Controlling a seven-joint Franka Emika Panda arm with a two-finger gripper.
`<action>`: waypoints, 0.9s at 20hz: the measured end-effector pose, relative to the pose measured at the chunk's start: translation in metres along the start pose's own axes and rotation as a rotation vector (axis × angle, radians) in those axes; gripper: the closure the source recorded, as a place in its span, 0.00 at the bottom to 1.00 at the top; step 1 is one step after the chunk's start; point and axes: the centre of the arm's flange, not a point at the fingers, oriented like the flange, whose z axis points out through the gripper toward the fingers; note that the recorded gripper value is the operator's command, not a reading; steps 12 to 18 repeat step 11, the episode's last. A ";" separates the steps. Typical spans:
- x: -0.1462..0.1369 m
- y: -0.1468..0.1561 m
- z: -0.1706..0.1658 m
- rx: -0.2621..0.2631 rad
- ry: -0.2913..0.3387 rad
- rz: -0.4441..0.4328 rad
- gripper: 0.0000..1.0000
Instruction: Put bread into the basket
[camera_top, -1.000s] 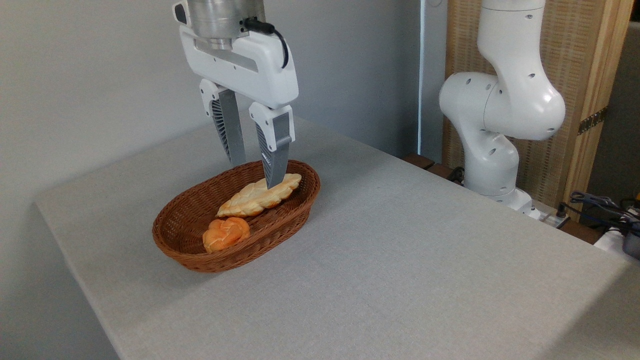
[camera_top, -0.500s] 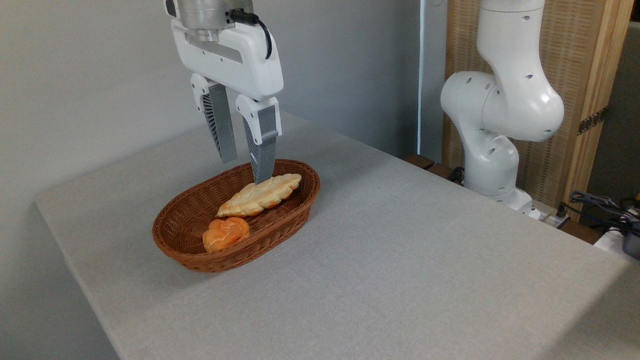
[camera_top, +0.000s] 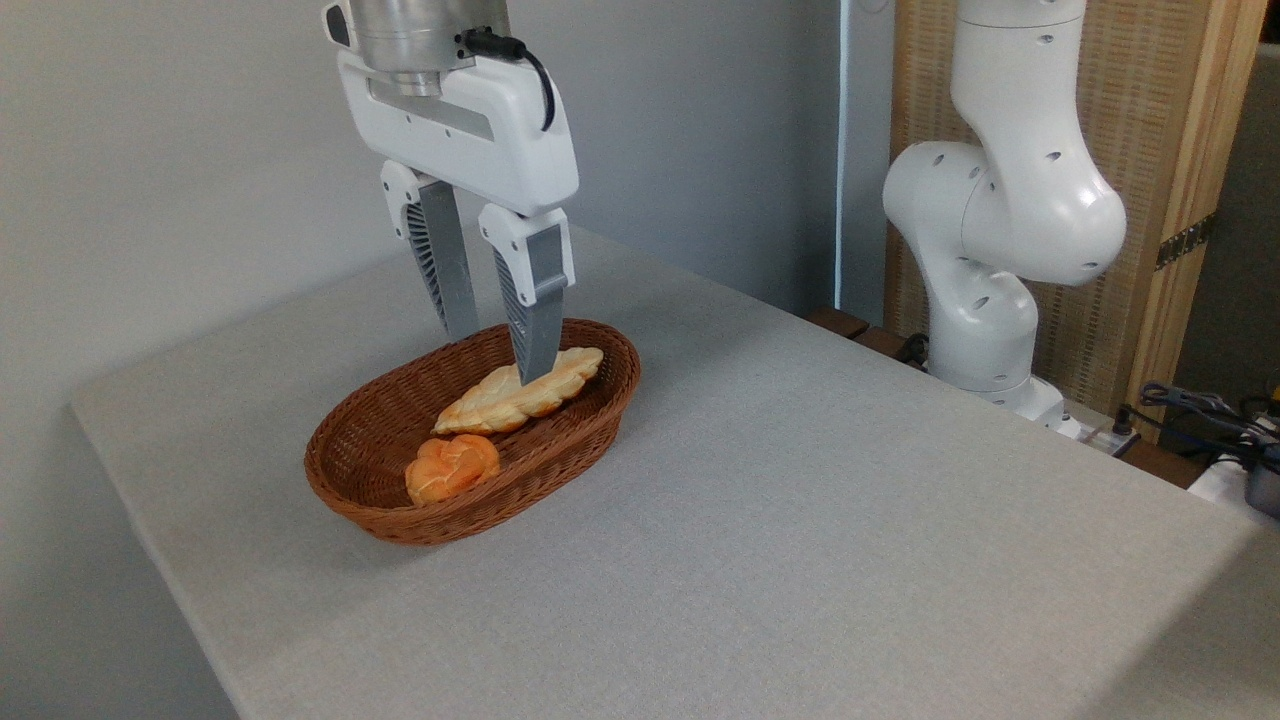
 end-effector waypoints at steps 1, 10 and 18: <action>-0.001 -0.002 0.001 -0.001 -0.002 -0.003 0.00; 0.005 0.000 0.009 -0.012 -0.014 0.006 0.00; 0.005 0.000 0.009 -0.012 -0.014 0.006 0.00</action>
